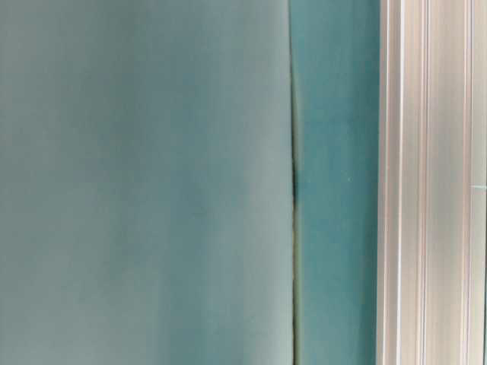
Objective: Lift the metal rail with both hands and move it towards you.
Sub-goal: 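Move both grippers down over the two ends of the silver rail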
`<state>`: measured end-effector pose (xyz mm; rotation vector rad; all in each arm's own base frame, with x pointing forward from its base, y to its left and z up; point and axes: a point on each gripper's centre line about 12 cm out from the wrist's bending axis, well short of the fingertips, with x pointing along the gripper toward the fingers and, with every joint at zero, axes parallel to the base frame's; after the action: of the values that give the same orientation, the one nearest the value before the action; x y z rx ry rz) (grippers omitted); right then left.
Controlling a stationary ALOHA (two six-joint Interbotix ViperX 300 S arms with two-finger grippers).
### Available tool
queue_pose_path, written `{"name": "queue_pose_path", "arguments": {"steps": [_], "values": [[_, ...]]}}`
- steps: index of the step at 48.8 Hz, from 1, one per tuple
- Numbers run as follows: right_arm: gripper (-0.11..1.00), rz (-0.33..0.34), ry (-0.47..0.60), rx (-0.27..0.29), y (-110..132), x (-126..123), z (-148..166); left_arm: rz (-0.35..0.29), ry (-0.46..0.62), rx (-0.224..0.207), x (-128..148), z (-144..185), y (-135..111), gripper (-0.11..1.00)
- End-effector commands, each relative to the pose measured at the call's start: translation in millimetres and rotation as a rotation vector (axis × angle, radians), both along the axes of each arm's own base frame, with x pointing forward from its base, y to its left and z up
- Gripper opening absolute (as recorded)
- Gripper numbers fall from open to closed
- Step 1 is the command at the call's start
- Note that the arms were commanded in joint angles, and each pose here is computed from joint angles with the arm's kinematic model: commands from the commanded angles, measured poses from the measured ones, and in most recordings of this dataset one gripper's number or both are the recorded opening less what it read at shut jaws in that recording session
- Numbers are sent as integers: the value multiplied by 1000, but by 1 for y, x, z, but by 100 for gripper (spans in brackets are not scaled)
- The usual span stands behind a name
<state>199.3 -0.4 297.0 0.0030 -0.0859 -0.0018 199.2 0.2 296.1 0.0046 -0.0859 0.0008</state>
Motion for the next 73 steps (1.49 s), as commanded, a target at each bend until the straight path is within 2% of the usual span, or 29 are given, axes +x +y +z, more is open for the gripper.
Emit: {"name": "queue_pose_path", "arguments": {"steps": [1, 3, 7, 10, 15, 20, 28, 35, 46, 55, 63, 73], "values": [[14, -10, -11, 18, -2, 2, 4, 7, 3, -49, 5, 10, 2, 14], [13, -19, -5, 51, -4, 3, 5, 11, 22, -69, 7, 12, 4, 13], [2, -34, 14, 99, -7, 4, 6, 13, 57, -90, 9, 16, 4, 0], [0, -41, 27, 110, -8, 6, 8, 16, 94, -105, 9, 17, 4, -5], [0, -49, 104, 123, -10, 11, 9, 19, 166, -115, 11, 21, 4, -6], [0, -58, 257, 166, -12, 19, 4, 25, 259, -109, 16, 27, 4, -6], [0, -112, 558, 301, -18, 33, -3, 41, 457, -88, 28, 23, 6, -6], [0, -124, 785, 289, -18, 47, -14, 50, 606, -68, 39, 15, 8, -6], [0, -130, 1057, 278, -17, 70, -29, 68, 779, -61, 63, 0, 12, -6], [0, -82, 1245, 208, -9, 85, -37, 71, 926, -59, 76, -11, 12, -6], [0, -54, 1357, 164, -8, 95, -43, 66, 1025, -41, 85, -17, 13, -6], [0, -47, 1431, 156, -7, 101, -55, 51, 1141, -7, 89, -24, 13, -6]]}}
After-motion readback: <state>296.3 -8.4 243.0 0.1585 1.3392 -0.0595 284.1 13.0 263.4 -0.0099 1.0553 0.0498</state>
